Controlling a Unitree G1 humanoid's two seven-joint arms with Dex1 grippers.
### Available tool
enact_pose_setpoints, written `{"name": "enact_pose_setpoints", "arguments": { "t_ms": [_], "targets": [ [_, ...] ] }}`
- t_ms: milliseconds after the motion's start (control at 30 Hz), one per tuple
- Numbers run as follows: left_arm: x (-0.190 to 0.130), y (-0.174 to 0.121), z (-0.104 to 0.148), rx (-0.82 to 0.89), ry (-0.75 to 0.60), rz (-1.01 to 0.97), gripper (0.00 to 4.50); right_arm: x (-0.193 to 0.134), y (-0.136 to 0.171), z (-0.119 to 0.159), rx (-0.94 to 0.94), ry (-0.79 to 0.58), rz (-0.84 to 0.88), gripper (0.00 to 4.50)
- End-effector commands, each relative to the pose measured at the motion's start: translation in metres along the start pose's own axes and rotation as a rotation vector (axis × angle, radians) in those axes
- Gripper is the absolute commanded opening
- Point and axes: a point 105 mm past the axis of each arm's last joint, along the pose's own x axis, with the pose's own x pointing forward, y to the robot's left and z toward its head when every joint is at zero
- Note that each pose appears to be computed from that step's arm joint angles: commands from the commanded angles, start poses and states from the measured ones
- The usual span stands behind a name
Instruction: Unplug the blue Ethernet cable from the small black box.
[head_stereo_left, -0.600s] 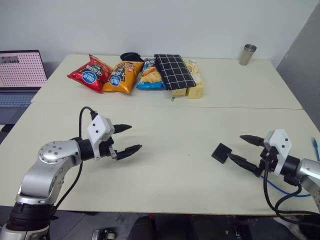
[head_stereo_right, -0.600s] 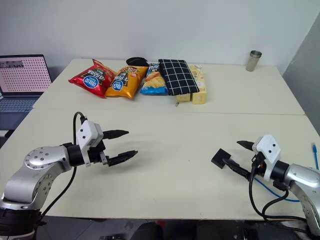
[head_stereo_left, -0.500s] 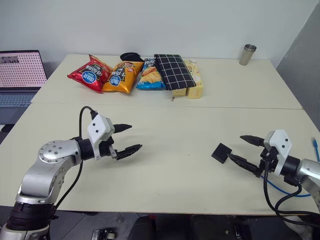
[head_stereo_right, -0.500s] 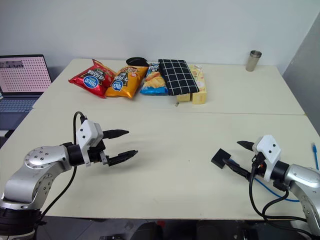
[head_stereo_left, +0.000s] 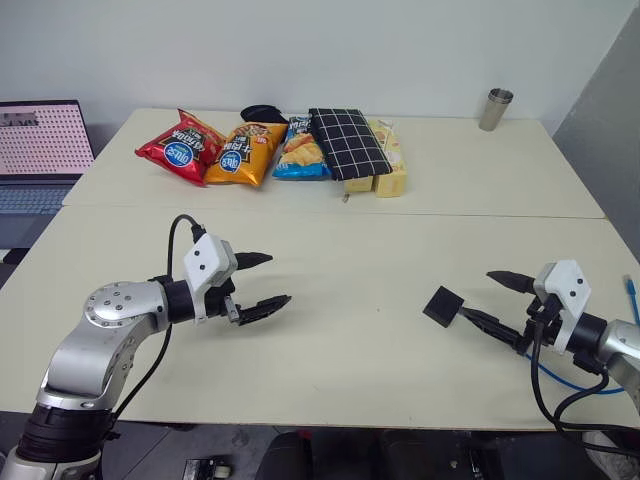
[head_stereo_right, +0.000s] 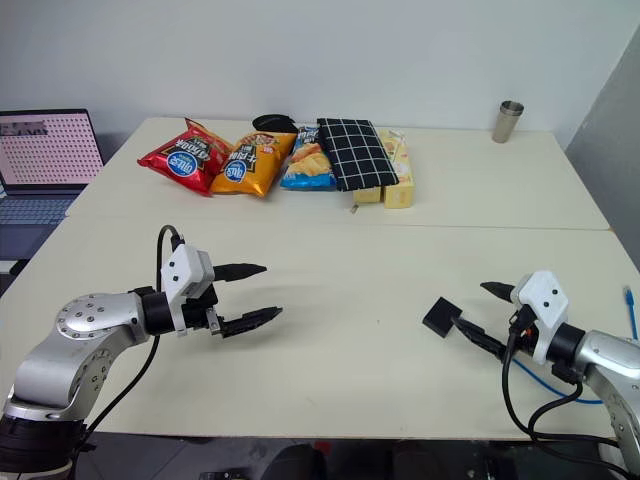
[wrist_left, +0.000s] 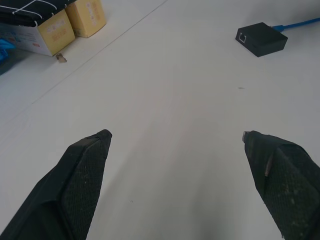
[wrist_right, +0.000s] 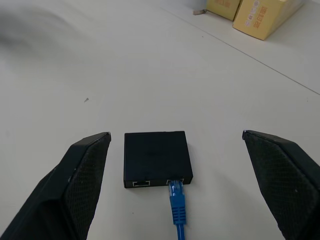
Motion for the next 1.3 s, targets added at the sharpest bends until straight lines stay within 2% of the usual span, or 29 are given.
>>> {"name": "enact_pose_setpoints", "arguments": {
  "t_ms": [33, 400, 567, 700, 900, 1000, 1300],
  "targets": [
    [0.008, -0.005, 0.016, 0.055, -0.019, -0.070, 4.50, -0.010, 0.002, 0.007, -0.033, 0.013, -0.023, 4.48],
    [0.031, -0.039, 0.025, 0.095, -0.030, -0.377, 4.50, -0.026, 0.018, -0.015, 0.021, 0.157, -0.073, 4.48],
    [0.032, -0.044, 0.024, 0.126, -0.012, -0.431, 4.50, -0.017, 0.018, -0.024, 0.016, 0.192, -0.066, 4.48],
    [0.033, -0.052, 0.021, 0.150, 0.005, -0.490, 4.50, 0.003, 0.000, -0.039, 0.021, 0.230, -0.104, 4.48],
    [0.033, -0.062, 0.021, 0.133, -0.007, -0.535, 4.50, 0.013, -0.010, -0.051, 0.054, 0.257, -0.091, 4.48],
    [0.034, -0.066, 0.021, 0.124, -0.012, -0.554, 4.50, 0.015, -0.012, -0.056, 0.061, 0.281, -0.074, 4.00],
    [0.037, -0.064, 0.018, 0.127, -0.012, -0.568, 4.50, 0.019, -0.018, -0.059, 0.015, 0.304, -0.038, 1.85]
  ]
}}
